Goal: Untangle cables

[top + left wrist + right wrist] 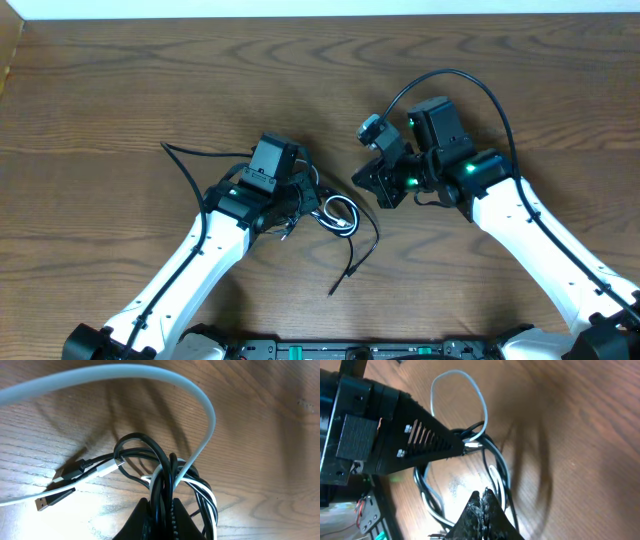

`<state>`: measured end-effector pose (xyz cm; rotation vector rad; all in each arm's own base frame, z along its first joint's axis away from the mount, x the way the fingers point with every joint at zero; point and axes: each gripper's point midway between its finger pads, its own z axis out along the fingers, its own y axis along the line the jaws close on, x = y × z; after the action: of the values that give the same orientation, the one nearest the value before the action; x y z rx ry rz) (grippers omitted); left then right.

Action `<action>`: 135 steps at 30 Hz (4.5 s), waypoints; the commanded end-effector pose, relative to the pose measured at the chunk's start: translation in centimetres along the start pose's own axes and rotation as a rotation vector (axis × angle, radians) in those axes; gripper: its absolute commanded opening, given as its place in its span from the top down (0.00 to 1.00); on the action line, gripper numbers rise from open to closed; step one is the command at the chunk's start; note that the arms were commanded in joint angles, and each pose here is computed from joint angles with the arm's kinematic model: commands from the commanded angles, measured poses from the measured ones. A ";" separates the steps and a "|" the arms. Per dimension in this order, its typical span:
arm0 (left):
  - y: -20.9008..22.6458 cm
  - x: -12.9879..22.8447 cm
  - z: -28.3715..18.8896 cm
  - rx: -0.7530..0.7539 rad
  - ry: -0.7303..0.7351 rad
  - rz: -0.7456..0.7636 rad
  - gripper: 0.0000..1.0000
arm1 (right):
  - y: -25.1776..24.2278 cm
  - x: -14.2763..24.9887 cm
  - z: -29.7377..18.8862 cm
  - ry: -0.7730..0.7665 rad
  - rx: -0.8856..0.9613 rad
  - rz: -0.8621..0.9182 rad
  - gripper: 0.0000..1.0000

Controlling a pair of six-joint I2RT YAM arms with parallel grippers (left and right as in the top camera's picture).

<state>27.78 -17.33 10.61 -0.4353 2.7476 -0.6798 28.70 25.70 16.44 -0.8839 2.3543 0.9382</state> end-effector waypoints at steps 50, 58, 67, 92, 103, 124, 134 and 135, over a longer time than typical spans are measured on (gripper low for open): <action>-4.2 2.6 1.1 0.271 0.158 0.375 0.92 | -1.0 5.6 -0.5 0.188 0.078 0.082 0.69; -4.4 3.4 5.6 0.314 0.242 0.397 0.93 | -2.4 6.4 1.0 0.150 0.103 0.030 0.67; -3.7 3.3 8.2 0.307 0.258 0.403 0.92 | -5.8 7.6 2.5 0.088 0.233 -0.022 0.68; -3.4 3.3 8.6 0.298 0.258 0.428 0.92 | -9.5 11.8 5.6 0.057 0.320 0.009 0.87; -0.7 2.0 9.3 0.127 0.204 0.348 0.92 | -8.5 8.7 2.1 -0.071 0.365 0.082 0.99; -1.1 2.5 9.2 0.158 0.227 0.357 0.92 | -9.6 10.9 1.7 0.003 0.438 0.152 0.56; -2.5 3.9 8.6 0.262 0.285 0.417 0.92 | -9.9 11.5 4.8 0.031 0.351 0.112 0.65; -2.5 3.9 8.6 0.262 0.285 0.417 0.92 | -10.0 11.6 4.9 0.036 0.351 0.114 0.66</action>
<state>28.23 -24.01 4.04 0.2650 2.8022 -0.9973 28.76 18.92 2.33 -0.5891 2.5134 0.5083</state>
